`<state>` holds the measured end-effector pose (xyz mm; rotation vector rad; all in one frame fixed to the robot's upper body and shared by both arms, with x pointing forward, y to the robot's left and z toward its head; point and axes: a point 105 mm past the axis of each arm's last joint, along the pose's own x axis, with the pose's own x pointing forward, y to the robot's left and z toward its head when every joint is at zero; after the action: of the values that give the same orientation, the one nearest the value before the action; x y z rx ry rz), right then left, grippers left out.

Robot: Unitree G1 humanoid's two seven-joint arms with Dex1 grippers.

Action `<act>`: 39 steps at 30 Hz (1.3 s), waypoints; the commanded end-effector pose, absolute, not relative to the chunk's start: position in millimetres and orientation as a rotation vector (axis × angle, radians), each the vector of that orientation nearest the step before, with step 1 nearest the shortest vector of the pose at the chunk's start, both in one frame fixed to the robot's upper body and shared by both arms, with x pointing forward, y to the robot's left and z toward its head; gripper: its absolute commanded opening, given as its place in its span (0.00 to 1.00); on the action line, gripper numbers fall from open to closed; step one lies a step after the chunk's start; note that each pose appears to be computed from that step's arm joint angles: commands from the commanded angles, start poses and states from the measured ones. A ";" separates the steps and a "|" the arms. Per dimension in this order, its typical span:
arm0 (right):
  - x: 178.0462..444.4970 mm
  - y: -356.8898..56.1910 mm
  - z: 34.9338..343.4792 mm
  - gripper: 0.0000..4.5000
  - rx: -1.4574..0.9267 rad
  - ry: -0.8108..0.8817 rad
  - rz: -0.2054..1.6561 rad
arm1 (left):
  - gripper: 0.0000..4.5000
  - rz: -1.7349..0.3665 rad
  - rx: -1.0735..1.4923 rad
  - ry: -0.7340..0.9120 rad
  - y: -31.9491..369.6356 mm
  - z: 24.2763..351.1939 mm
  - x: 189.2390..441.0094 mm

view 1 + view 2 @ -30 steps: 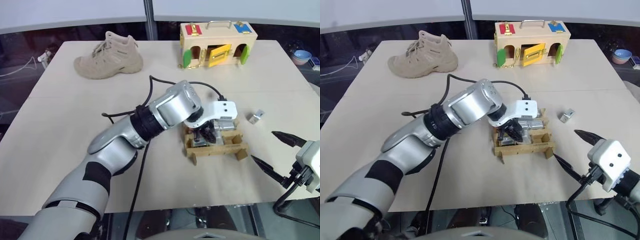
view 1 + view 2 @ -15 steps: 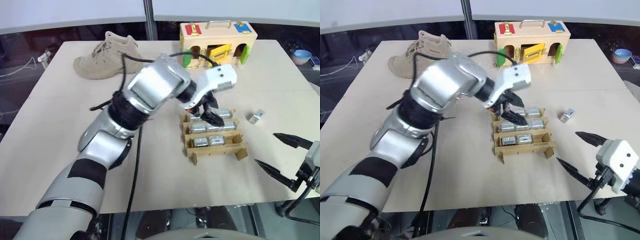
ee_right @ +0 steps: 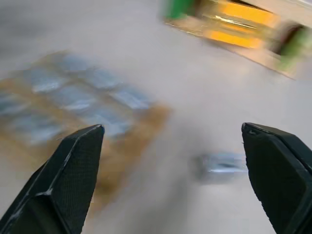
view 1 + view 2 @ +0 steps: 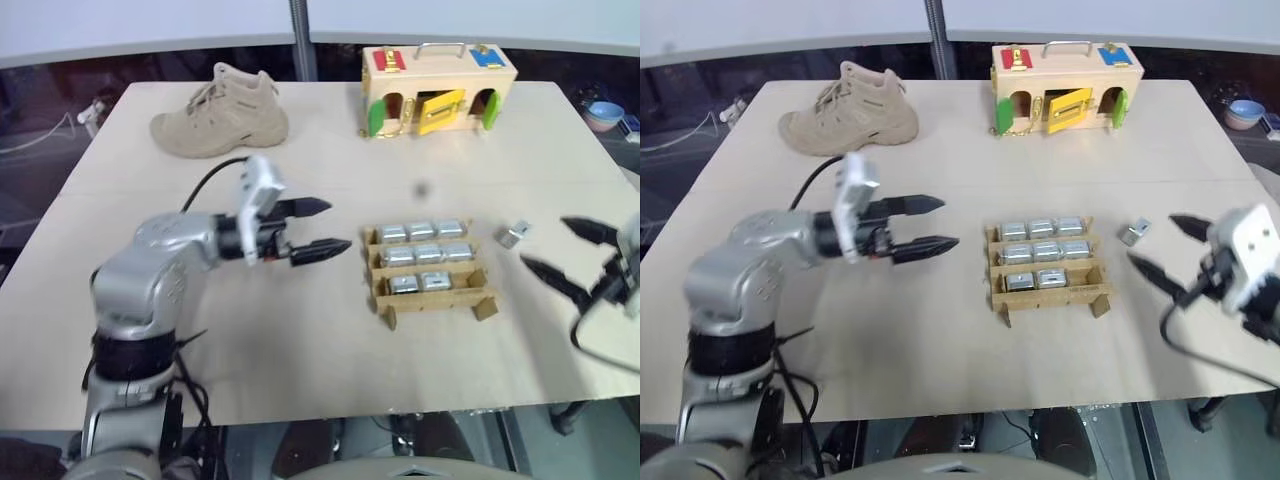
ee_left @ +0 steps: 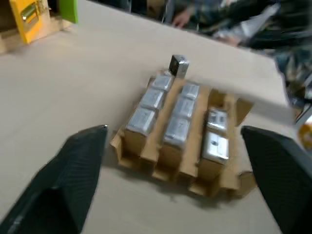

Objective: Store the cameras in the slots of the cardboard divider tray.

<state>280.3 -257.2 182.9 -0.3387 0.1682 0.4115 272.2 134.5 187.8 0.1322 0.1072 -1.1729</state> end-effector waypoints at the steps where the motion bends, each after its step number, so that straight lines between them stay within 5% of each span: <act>1: 304.4 -280.3 166.6 1.00 -0.381 0.325 0.251 | 0.98 -1.218 0.177 0.012 137.6 195.8 250.7; 8: 338.1 -302.4 165.7 1.00 -0.157 0.479 -0.032 | 0.98 -1.136 0.172 0.004 145.4 188.7 243.1; 13: 339.7 -279.8 191.1 1.00 0.153 0.467 -0.064 | 0.98 -1.096 0.169 0.018 148.9 184.0 237.1; 20: 346.8 -246.6 174.4 1.00 0.384 0.460 -0.309 | 0.98 -1.082 0.151 0.024 145.9 182.7 236.3; 39: 359.3 -237.0 168.3 1.00 0.379 0.558 -0.362 | 0.98 -1.198 0.176 -0.017 155.3 195.6 226.7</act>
<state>355.8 -237.3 150.9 0.3906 0.6076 -0.3778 229.5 152.6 185.0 0.1561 0.0315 -1.1842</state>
